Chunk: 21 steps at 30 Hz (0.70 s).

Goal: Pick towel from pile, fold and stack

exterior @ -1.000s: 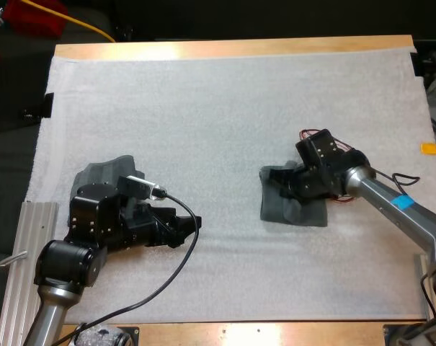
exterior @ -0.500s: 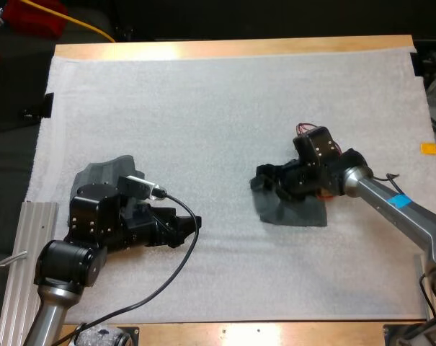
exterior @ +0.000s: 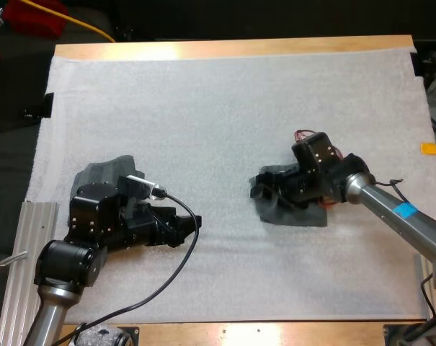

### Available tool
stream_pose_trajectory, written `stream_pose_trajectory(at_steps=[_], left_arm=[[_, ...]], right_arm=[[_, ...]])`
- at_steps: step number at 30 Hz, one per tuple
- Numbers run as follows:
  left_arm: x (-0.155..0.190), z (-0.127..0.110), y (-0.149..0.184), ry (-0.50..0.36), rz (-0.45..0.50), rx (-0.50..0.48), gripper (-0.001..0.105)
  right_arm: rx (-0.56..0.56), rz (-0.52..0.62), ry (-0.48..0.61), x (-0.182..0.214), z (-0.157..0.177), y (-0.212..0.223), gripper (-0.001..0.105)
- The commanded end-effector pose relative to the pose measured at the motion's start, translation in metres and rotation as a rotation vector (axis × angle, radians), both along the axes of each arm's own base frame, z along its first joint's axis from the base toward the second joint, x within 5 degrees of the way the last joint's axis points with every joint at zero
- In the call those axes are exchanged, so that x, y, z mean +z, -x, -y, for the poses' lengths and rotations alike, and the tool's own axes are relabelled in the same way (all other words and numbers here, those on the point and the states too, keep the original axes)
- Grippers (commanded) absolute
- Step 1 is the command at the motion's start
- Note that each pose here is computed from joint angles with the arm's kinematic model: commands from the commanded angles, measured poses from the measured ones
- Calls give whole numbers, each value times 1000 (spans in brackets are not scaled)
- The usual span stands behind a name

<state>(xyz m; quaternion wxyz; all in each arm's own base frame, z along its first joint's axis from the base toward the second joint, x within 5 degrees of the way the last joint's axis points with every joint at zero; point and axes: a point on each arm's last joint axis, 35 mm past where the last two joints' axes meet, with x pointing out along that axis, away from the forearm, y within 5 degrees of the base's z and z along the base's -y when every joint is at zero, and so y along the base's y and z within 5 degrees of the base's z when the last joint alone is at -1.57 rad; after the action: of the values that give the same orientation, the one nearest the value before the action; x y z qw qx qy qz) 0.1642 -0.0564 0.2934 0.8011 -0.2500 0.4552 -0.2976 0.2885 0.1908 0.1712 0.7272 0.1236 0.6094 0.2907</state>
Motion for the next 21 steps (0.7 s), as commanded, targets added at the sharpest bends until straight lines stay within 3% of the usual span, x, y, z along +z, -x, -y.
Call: stream_pose_trajectory(at_steps=[1, 10, 17, 21], left_arm=[[3, 0, 0, 2, 20, 7, 66], [3, 0, 0, 2, 20, 7, 66], [3, 0, 0, 2, 20, 7, 66], [3, 0, 0, 2, 18, 7, 66]], right_arm=[[12, 4, 3, 2, -1, 3, 70], [114, 59, 1, 3, -34, 22, 70], [118, 36, 55, -12, -31, 31, 70], [121, 125, 80, 4, -29, 31, 70]])
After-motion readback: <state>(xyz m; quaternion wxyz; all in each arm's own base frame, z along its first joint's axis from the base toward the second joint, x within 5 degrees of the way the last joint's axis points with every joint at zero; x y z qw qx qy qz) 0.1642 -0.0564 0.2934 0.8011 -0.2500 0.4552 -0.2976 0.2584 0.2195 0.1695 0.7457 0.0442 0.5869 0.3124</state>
